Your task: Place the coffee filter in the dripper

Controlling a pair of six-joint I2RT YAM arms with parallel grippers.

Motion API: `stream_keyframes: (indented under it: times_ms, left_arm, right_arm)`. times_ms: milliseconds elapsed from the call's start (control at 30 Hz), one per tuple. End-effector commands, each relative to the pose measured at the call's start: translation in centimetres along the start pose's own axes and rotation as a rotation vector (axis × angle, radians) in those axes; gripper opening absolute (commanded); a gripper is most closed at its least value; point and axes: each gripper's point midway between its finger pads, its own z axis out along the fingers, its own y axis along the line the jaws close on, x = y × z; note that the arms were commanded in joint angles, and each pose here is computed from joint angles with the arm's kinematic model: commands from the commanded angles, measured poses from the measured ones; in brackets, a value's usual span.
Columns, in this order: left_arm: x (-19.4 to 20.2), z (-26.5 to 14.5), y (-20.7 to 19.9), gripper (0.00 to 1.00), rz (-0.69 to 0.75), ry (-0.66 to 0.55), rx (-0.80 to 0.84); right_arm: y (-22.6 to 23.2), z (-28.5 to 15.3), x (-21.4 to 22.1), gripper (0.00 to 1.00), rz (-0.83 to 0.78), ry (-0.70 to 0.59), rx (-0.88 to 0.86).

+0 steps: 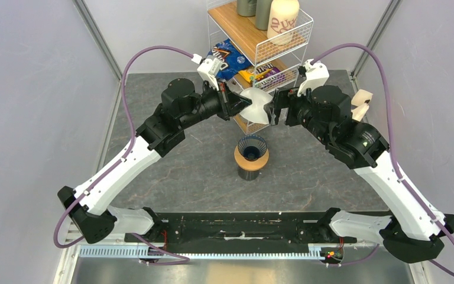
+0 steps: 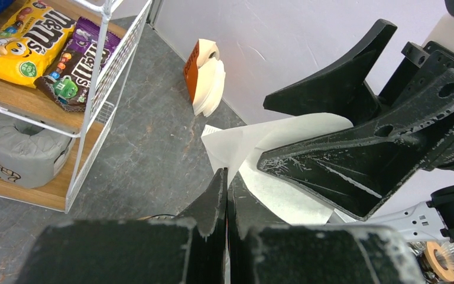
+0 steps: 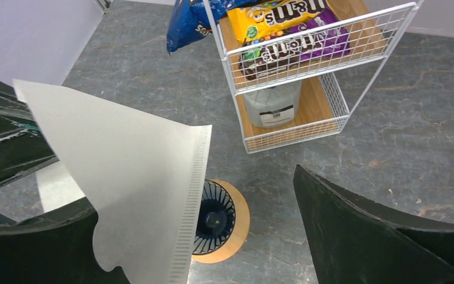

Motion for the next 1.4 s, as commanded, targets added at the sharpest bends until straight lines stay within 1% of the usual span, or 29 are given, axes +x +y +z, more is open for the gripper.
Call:
stream_keyframes:
  times_ms: [0,100,167,233,367,567,700,867,933,967,1067,1100,1133,1200,1267,1367]
  left_arm:
    - [-2.4,-0.8,-1.4,0.02,0.012,-0.090,0.045]
    - [-2.8,-0.8,-1.5,0.02,0.016,-0.103,0.047]
    - [-2.9,-0.7,-1.5,0.02,0.019,-0.106,0.048]
    - [-3.0,-0.7,-1.5,0.02,0.019,-0.108,0.049]
    - [-3.1,-0.5,-1.5,0.02,0.020,-0.113,0.051]
    - [-2.9,-0.2,-1.6,0.02,0.017,-0.109,0.057]
    - [-2.6,-0.1,-1.4,0.02,0.018,-0.098,0.054]
    - [-1.8,-0.2,-0.7,0.02,0.034,-0.072,0.022]
    - [-1.5,-0.1,-0.3,0.03,0.048,-0.060,0.001]
    - [-1.3,-0.2,-0.1,0.06,0.056,-0.050,-0.016]
    - [-0.9,-0.2,0.8,0.15,0.092,-0.025,-0.077]
    - [-0.7,-0.2,0.9,0.20,0.108,-0.017,-0.089]
    - [-0.7,-0.2,1.0,0.23,0.120,-0.015,-0.098]
    - [-0.5,-0.2,0.9,0.28,0.145,-0.011,-0.110]
    - [-0.6,-0.1,0.9,0.36,0.164,-0.018,-0.122]
    - [-0.8,0.3,1.0,0.41,0.185,-0.023,-0.139]
  right_arm:
    - [-0.5,-0.7,-1.4,0.94,0.030,-0.042,0.014]
    - [-0.4,-0.8,-1.0,0.87,0.029,-0.027,0.002]
    - [-0.2,-1.0,-0.8,0.80,0.036,-0.019,-0.018]
    - [0.2,-1.1,-0.8,0.77,0.048,-0.015,-0.041]
    - [1.5,-1.3,-0.9,0.63,0.061,-0.007,-0.108]
    - [2.1,-0.8,-1.5,0.43,0.060,-0.010,-0.129]
    - [2.3,-0.7,-1.8,0.26,0.059,-0.016,-0.138]
    - [2.6,-0.6,-2.0,0.11,0.031,-0.018,-0.153]
    - [2.2,-0.4,-2.1,0.02,0.020,-0.022,-0.132]
    - [2.0,-0.2,-2.0,0.00,0.011,-0.021,-0.121]
    - [1.4,0.3,-1.8,0.00,-0.010,-0.010,-0.080]
    - [1.2,0.4,-1.9,0.00,-0.013,-0.009,-0.070]
    - [1.1,0.6,-1.8,0.00,-0.015,-0.005,-0.059]
    - [1.1,0.9,-1.6,0.00,-0.019,0.004,-0.054]
    - [1.3,1.1,-1.5,0.00,-0.019,0.011,-0.062]
    - [1.4,1.3,-1.3,0.00,-0.013,0.020,-0.065]
